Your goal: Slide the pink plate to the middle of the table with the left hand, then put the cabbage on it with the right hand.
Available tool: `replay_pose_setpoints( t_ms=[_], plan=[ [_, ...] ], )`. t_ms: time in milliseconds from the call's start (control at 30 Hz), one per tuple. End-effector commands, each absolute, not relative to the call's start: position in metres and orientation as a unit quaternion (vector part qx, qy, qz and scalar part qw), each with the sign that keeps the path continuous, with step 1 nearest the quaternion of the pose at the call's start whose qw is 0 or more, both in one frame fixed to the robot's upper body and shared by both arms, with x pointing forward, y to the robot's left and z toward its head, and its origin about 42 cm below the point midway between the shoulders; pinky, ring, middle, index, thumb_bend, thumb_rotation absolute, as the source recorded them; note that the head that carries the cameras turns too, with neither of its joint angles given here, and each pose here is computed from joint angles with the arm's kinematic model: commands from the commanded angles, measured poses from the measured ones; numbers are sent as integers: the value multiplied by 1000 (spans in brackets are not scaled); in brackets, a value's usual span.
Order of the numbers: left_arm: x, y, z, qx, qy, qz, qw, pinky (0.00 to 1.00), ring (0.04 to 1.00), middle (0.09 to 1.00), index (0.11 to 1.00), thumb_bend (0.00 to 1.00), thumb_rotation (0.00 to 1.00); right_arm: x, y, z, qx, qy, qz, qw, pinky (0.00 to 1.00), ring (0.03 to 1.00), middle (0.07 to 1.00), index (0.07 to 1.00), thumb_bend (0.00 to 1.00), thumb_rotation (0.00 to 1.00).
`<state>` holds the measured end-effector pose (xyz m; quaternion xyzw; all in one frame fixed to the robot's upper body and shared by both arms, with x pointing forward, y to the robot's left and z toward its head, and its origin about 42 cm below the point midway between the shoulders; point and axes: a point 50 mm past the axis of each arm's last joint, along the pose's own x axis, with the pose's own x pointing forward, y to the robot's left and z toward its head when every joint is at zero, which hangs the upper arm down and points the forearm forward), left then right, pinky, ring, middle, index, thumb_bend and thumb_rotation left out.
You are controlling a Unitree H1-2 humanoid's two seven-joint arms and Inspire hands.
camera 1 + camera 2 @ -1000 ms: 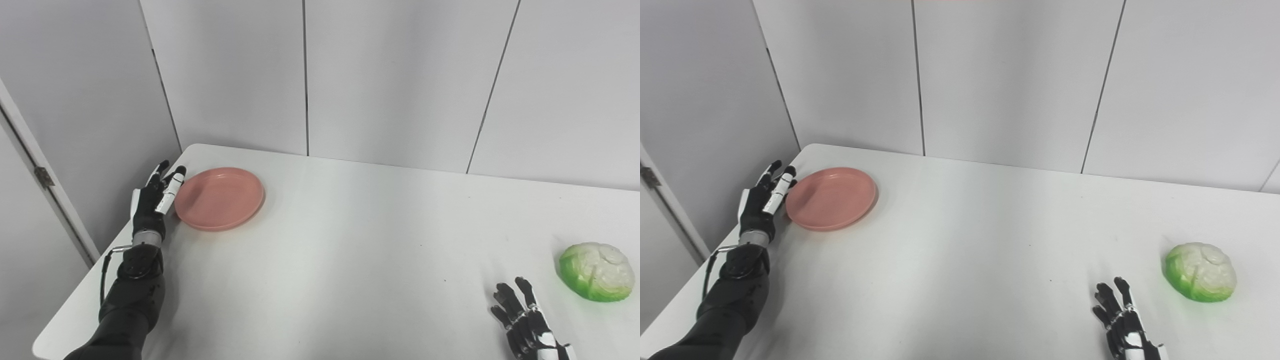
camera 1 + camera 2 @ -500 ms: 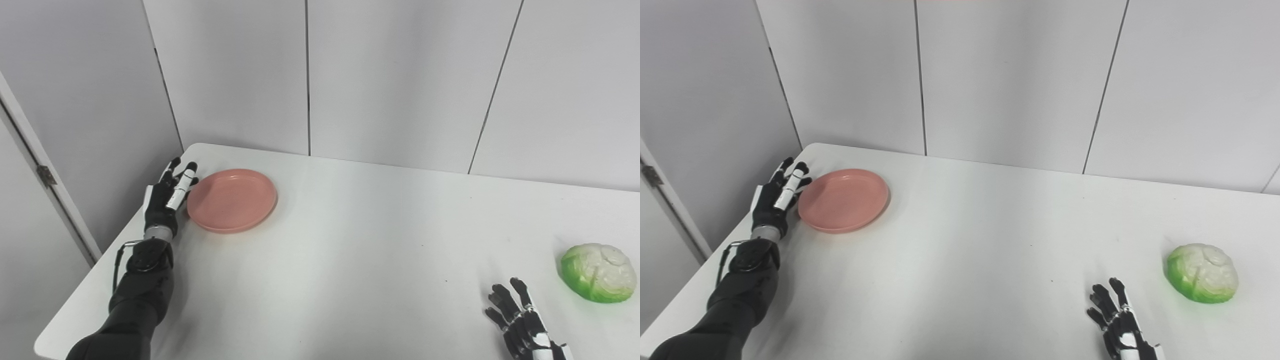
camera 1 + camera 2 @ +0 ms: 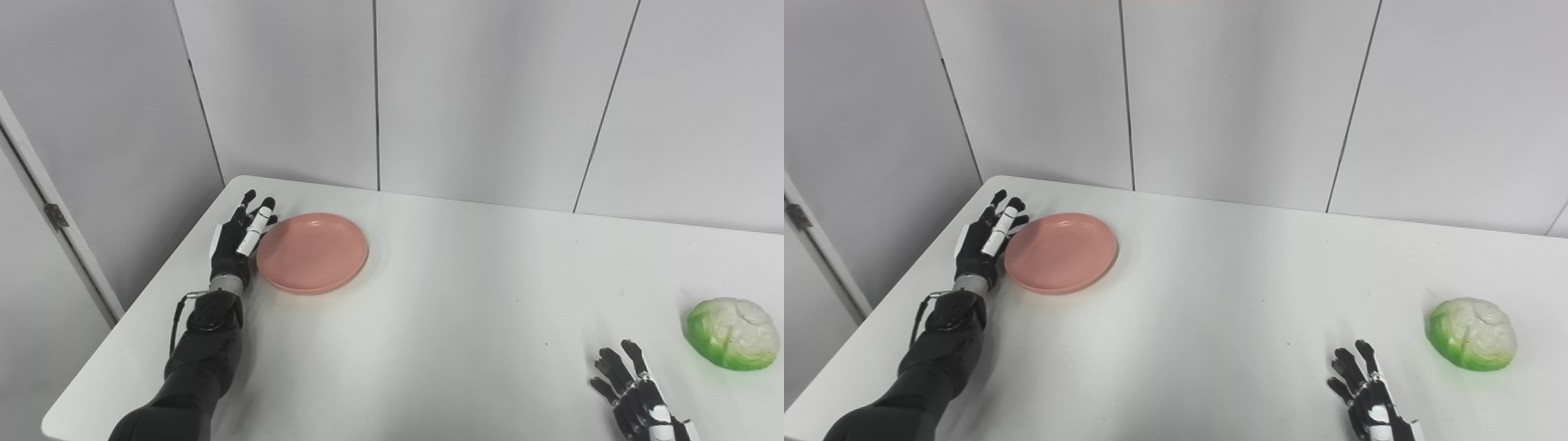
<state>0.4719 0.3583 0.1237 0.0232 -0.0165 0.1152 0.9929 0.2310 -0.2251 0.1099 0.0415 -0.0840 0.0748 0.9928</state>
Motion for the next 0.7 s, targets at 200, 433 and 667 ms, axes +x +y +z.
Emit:
replay_pose_setpoints(
  t_ms=[200,433,667],
  plan=[
    [477,294,109,32,-3,55,998,663,786,810,912,839,678,209,-225,108,50,-74,74,993,886,913,903,954,838,1000],
    [470,266,101,44,-3,47,998,678,797,844,912,813,709,209,-222,110,52,-74,75,993,881,911,896,944,848,1000],
    [465,233,109,24,-16,26,999,674,817,868,900,861,756,210,-220,111,52,-76,79,993,881,909,893,947,848,1000]
  ],
)
